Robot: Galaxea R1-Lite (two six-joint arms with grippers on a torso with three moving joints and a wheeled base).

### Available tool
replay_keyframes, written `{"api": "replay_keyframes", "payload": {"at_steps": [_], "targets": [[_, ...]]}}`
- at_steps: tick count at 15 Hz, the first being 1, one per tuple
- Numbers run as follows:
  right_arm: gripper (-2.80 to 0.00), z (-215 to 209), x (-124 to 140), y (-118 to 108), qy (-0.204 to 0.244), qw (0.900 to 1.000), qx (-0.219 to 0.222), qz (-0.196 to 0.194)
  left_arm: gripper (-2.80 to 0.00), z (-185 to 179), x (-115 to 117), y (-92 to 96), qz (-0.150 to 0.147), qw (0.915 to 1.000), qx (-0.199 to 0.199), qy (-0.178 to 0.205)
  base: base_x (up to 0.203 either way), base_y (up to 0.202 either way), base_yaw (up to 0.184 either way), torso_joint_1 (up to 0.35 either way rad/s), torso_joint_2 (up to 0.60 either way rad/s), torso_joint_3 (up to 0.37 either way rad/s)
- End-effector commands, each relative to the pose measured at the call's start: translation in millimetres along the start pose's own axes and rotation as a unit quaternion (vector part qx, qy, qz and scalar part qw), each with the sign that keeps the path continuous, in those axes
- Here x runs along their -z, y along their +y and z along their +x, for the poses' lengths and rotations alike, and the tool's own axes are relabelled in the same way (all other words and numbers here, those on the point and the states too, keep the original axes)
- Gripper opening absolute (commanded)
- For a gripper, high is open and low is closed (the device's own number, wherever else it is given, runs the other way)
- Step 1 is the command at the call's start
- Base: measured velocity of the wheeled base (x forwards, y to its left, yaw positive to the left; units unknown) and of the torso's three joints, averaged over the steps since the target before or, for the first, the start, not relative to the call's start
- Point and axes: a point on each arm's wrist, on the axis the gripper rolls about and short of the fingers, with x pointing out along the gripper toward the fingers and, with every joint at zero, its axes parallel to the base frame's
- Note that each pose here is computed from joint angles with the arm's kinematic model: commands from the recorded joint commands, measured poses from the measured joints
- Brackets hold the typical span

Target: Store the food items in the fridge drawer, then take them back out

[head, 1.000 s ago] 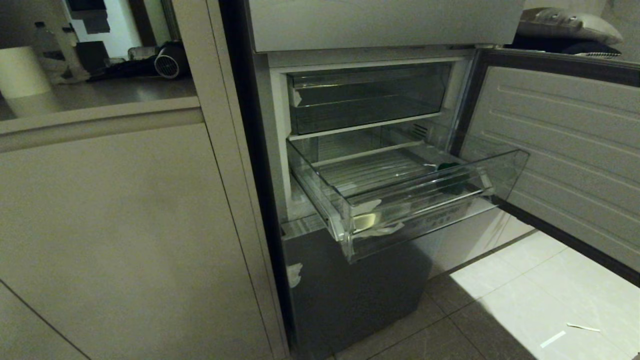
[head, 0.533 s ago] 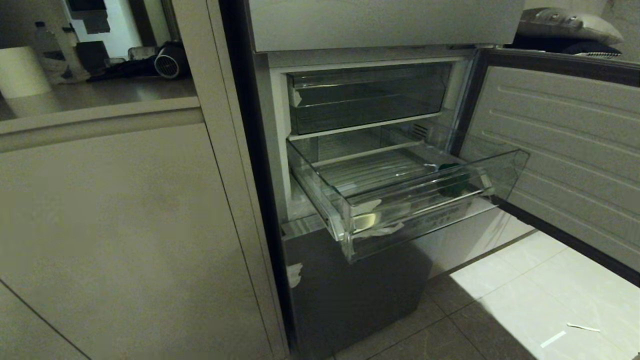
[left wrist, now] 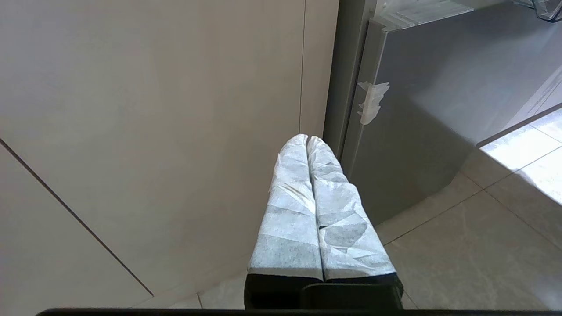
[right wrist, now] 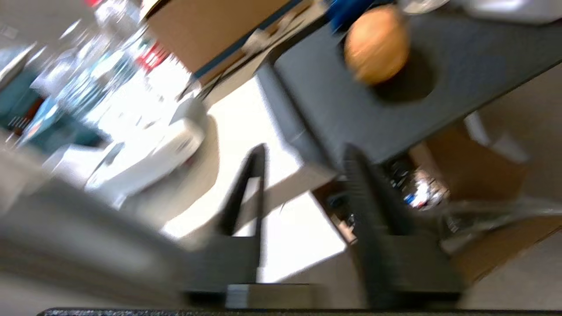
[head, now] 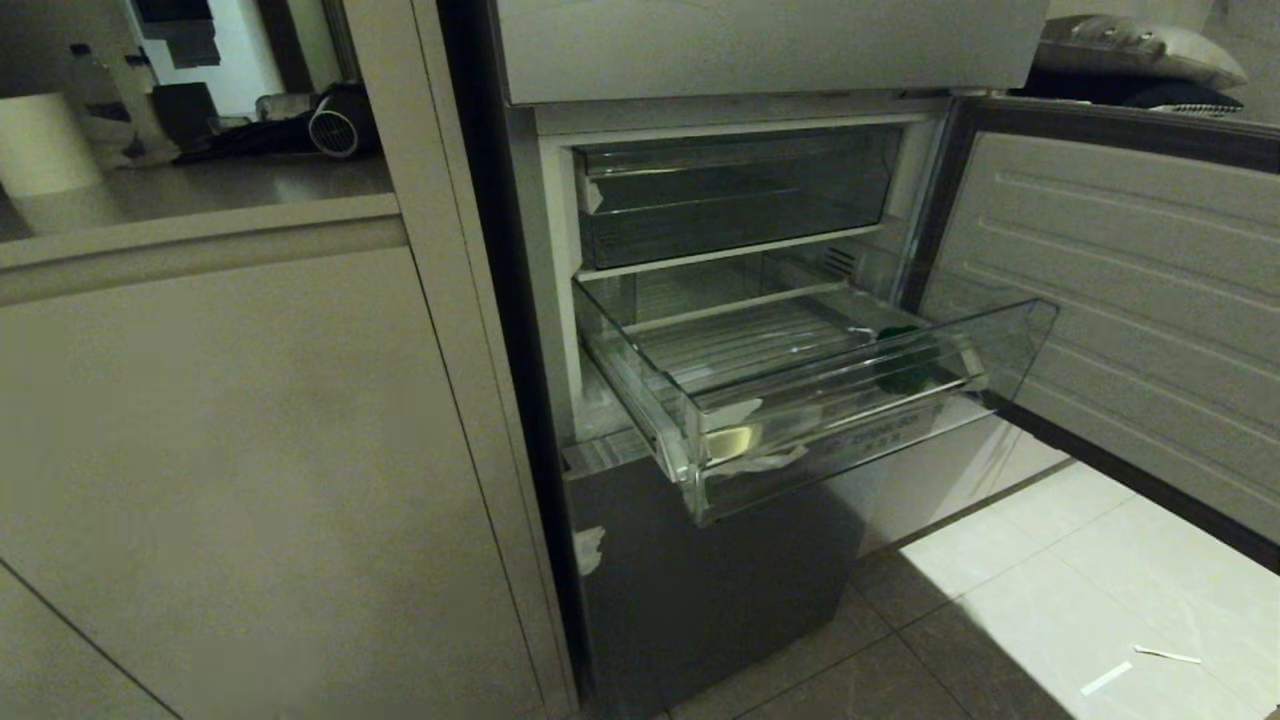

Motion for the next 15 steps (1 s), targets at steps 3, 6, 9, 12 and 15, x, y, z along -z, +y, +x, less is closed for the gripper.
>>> {"api": "replay_keyframes", "payload": {"at_steps": [3, 6, 9, 12, 15], "targets": [[0.00, 34.9, -4.3, -22.8, 0.022, 0.999, 0.032, 0.013, -2.80, 0.1, 0.1, 0.0, 0.000, 1.0000, 0.000, 0.001, 0.000, 0.000, 0.000, 0.000, 0.00, 0.000], [0.00, 56.2, -5.4, -32.9, 0.041, 0.996, 0.038, -0.063, -2.80, 0.0, -0.2, 0.0, 0.000, 1.0000, 0.000, 0.001, 0.000, 0.000, 0.000, 0.000, 0.00, 0.000], [0.00, 75.5, -6.3, -42.6, 0.053, 0.988, 0.050, -0.137, -2.80, 0.0, -0.3, 0.0, 0.000, 1.0000, 0.000, 0.000, 0.000, 0.000, 0.000, 0.000, 0.00, 0.000], [0.00, 100.7, -12.0, -53.1, 0.052, 0.981, 0.071, -0.173, -2.80, 0.1, 0.1, 0.0, 0.000, 1.0000, 0.000, 0.001, 0.000, 0.000, 0.000, 0.000, 0.00, 0.000], [0.00, 126.4, -19.3, -61.1, 0.045, 0.979, 0.077, -0.181, -2.80, 0.1, 0.1, 0.0, 0.000, 1.0000, 0.000, 0.001, 0.000, 0.000, 0.000, 0.000, 0.00, 0.000]]}}
